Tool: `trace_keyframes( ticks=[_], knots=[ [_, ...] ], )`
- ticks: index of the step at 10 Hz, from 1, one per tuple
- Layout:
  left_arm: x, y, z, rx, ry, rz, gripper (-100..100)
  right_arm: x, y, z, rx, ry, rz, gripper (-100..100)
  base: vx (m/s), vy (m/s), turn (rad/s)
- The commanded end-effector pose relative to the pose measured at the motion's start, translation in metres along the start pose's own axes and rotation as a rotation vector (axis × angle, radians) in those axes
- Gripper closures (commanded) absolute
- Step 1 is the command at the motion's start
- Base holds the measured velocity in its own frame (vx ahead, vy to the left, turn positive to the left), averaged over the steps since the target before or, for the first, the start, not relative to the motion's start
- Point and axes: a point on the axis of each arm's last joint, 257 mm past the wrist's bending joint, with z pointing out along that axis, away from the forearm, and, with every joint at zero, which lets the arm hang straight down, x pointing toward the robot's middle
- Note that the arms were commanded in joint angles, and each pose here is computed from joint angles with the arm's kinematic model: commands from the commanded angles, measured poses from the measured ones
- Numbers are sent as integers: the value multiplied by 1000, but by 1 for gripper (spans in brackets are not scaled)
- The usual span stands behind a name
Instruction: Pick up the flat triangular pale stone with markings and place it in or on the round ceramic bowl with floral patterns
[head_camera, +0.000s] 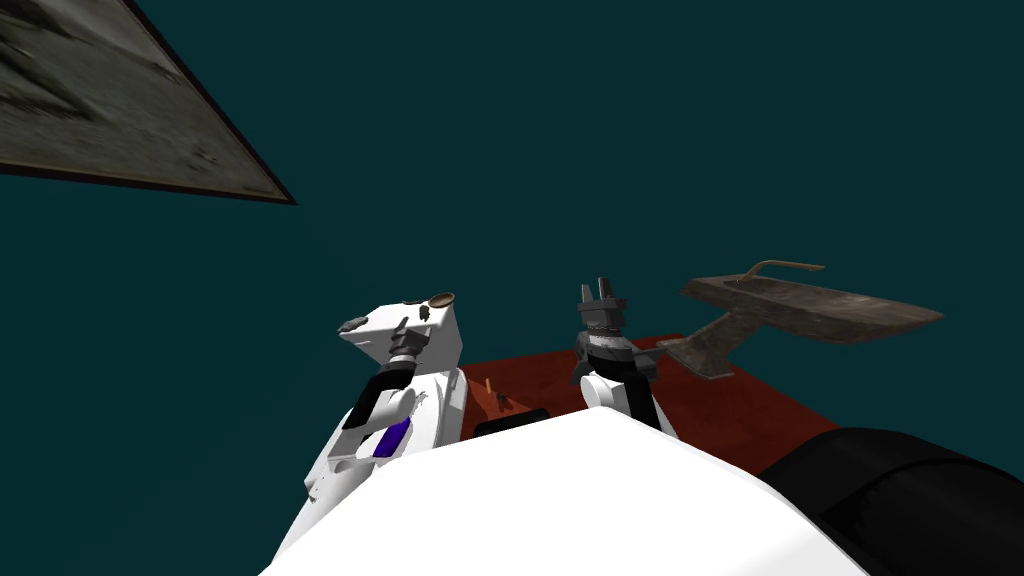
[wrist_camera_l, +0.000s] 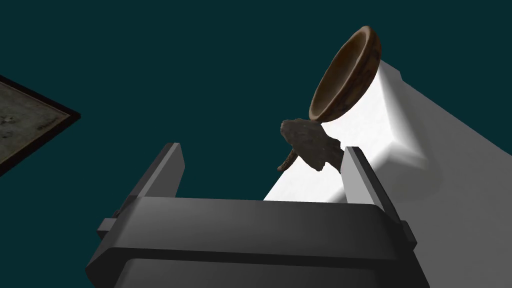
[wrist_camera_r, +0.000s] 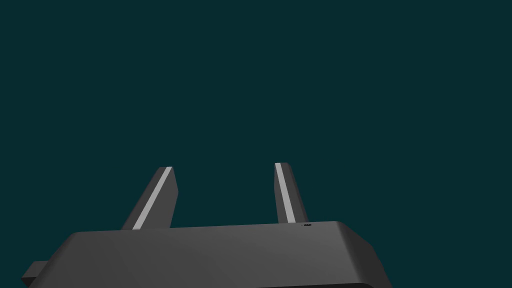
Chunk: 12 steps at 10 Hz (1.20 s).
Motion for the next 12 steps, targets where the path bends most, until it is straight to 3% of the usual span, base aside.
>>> trace_keyframes(
  ticks=[1, 2, 3, 4, 5, 6, 7, 8, 9, 10, 11, 12],
  knots=[
    [-11, 9, 13, -36, -22, -42, -100, 0, 0, 0, 0, 0, 0, 0, -28, -12, 51],
    [-19, 18, 12, -54, -38, -42, -100, 0, 0, 0, 0, 0, 0, 0, -30, -14, 33],
    [-25, 22, 23, -79, -54, -85, -100, 0, 0, 0, 0, 0, 0, 0, -38, -21, 69],
    [-35, 32, 21, -101, -74, -85, -100, 0, 0, 0, 0, 0, 0, 0, -37, -23, 23],
    [-43, 37, 32, -126, -95, -130, -100, 0, 0, 0, 0, 0, 0, 0, -41, -18, 41],
    [-50, 46, 29, -144, -112, -130, -100, 0, 0, 0, 0, 0, 0, 0, -34, -14, 21],
    [-55, 46, 41, -164, -127, -175, -100, 0, 0, 0, 0, 0, 0, 0, -41, -20, 53],
    [-63, 55, 38, -181, -145, -175, -100, 0, 0, 0, 0, 0, 0, 0, -31, -18, 18],
    [-66, 54, 51, -196, -158, -222, -100, 0, 0, 0, 0, 0, 0, 0, -34, -16, 30],
    [-76, 65, 47, -216, -181, -222, -100, 0, 0, 0, 0, 0, 0, 0, -27, -11, 20],
    [-80, 66, 58, -234, -199, -269, -100, 0, 0, 0, 0, 0, 0, 0, -31, -11, 39],
    [-90, 76, 54, -253, -223, -271, -100, 0, 0, 0, 0, 0, 0, 0, -25, -11, 12]
  ],
)
